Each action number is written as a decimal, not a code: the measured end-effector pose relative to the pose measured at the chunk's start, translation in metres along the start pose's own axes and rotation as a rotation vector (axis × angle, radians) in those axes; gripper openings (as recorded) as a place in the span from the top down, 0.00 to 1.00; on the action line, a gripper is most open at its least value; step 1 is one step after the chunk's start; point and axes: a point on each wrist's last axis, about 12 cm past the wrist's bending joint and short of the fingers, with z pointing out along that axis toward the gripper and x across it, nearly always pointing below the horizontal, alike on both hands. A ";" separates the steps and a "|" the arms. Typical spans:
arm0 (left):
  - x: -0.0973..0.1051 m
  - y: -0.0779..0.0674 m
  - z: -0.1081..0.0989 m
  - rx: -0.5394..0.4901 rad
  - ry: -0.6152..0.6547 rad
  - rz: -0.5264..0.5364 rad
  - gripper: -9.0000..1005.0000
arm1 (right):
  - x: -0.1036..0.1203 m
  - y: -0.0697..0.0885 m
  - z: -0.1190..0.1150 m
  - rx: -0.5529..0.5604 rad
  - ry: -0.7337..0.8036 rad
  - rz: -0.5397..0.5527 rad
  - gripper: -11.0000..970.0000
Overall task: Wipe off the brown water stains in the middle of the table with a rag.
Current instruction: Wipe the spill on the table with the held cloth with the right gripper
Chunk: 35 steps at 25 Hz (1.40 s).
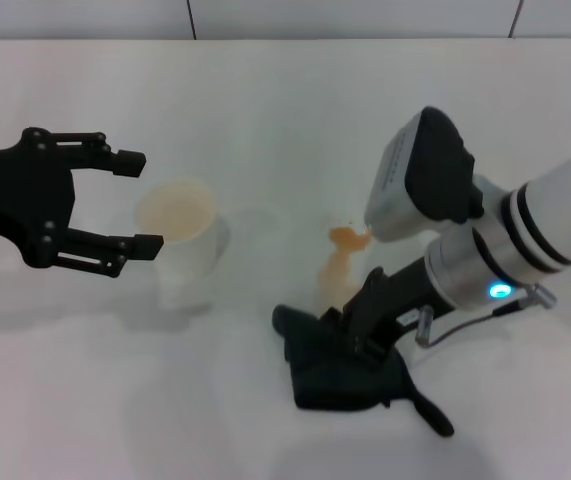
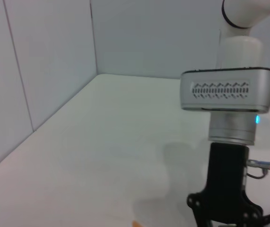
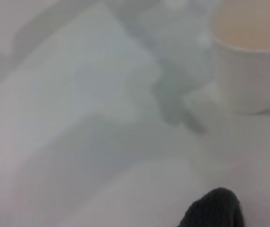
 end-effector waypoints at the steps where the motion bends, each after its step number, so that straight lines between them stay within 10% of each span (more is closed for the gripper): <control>1: 0.000 0.000 0.000 -0.002 0.000 0.000 0.12 | -0.001 -0.002 -0.001 0.008 -0.002 0.002 0.89; 35: 0.002 0.005 0.001 -0.038 -0.008 0.005 0.12 | -0.017 -0.067 -0.037 0.272 -0.039 0.141 0.88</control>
